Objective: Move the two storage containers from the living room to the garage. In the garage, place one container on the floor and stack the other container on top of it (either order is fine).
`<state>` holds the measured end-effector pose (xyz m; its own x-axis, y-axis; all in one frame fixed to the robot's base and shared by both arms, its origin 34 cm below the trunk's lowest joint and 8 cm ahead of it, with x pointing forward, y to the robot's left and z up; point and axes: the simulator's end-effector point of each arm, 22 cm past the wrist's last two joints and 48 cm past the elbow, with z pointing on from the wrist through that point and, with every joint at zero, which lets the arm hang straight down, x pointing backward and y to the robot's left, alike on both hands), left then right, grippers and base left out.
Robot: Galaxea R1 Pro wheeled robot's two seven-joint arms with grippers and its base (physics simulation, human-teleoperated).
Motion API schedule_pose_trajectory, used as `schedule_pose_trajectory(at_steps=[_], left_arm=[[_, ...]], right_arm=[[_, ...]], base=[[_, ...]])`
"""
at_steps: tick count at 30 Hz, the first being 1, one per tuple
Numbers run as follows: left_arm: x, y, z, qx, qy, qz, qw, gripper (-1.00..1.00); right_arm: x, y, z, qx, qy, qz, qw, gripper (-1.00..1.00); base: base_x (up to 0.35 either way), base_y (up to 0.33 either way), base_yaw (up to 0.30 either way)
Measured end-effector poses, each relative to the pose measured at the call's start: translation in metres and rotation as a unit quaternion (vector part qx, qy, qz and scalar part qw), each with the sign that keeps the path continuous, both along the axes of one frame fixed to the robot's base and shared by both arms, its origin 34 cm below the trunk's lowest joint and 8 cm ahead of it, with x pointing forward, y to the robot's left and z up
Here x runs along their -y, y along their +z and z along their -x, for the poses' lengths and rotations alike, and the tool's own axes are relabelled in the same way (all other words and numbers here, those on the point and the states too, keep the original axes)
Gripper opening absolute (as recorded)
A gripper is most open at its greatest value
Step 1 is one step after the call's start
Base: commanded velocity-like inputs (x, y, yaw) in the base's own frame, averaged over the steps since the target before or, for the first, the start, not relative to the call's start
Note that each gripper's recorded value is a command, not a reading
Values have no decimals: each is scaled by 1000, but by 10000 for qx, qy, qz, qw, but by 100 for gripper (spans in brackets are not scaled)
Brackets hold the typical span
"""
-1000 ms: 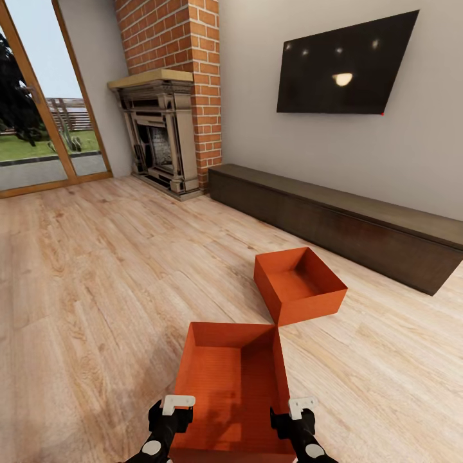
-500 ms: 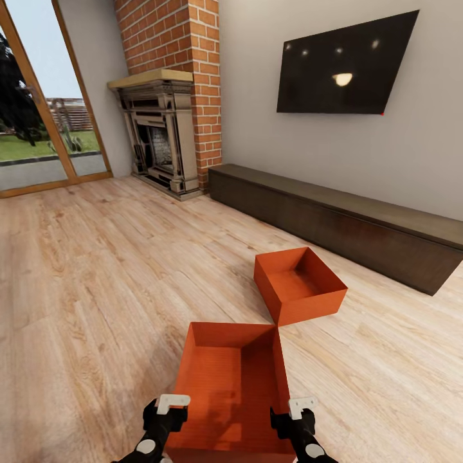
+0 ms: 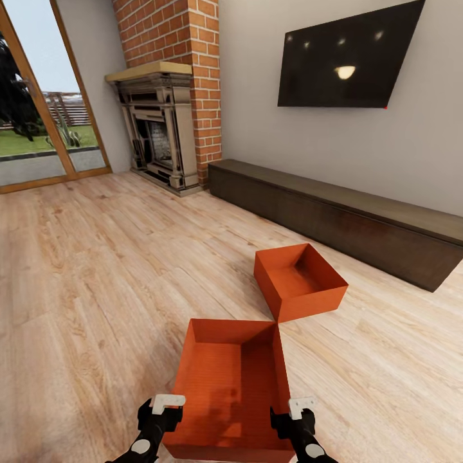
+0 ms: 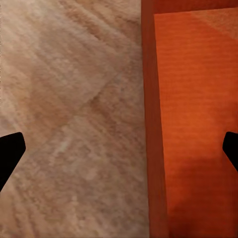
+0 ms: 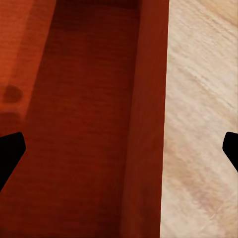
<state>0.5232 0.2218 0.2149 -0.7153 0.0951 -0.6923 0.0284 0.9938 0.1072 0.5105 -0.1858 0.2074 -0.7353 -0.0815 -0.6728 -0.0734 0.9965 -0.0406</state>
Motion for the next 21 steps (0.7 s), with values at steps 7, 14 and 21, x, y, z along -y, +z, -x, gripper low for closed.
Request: schedule_pose_trajectory(at_steps=[7, 14, 21], left_arm=[[2, 0, 0, 5, -17, 3, 10000, 100], [8, 0, 1, 3, -4, 43, 10000, 100], [10, 0, 1, -3, 33, 75, 10000, 100]], right_arm=[[0, 0, 0, 1, 0, 0, 10000, 100], [0, 0, 0, 1, 0, 0, 10000, 100], [0, 0, 0, 3, 0, 0, 10000, 100]], base=[[0, 0, 0], [0, 0, 0], [0, 0, 0]])
